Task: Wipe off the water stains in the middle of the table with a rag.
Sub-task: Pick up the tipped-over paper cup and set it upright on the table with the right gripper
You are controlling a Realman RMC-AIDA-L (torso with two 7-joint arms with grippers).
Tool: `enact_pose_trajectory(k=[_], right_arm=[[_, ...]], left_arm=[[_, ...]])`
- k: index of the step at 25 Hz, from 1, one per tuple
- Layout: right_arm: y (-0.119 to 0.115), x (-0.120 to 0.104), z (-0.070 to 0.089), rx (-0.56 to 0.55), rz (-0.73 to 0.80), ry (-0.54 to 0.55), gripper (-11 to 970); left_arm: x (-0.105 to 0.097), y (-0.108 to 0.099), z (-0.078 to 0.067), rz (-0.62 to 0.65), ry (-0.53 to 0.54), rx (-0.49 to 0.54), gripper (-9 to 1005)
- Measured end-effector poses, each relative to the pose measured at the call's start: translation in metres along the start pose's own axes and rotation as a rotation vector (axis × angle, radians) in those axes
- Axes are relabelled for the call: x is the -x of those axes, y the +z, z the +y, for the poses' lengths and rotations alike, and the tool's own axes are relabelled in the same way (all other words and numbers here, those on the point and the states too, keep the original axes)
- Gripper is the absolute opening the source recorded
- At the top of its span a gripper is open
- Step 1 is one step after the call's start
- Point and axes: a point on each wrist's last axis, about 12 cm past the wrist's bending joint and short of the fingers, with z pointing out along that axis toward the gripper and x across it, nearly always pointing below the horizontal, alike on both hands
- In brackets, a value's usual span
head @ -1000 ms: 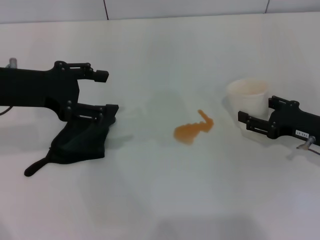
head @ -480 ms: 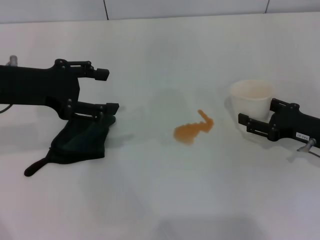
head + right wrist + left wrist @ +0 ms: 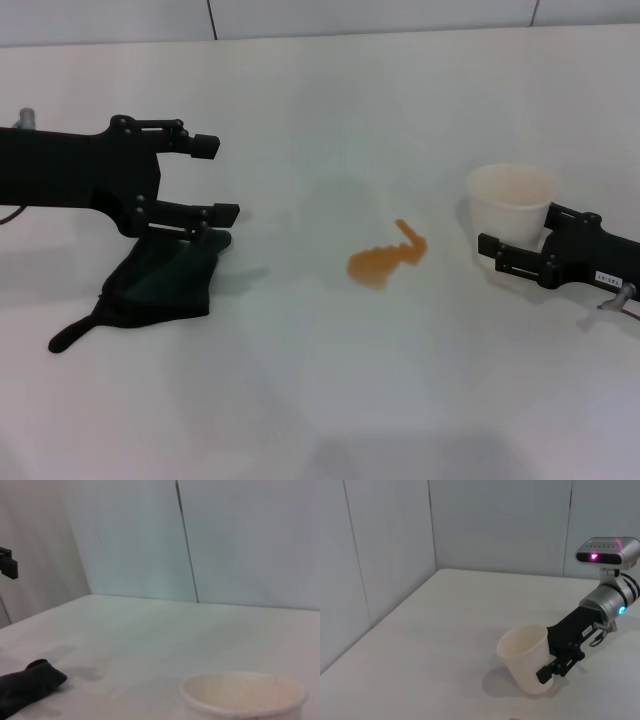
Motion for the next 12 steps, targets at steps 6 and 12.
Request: enact_pose_trajectory(k=[6,12], right_arm=[[-0.0002,-0.0007,0.0013,0.008,0.002,0.001,741],[-0.0023,-0.0031,0.0014,0.003,0.006,0.006,849]], left_arm=[[0.0028,-0.0015,0.0006,0.003,0.014,0.008,831],[0.0023,-0.0019,0.0001,0.003,0.011,0.010,831]])
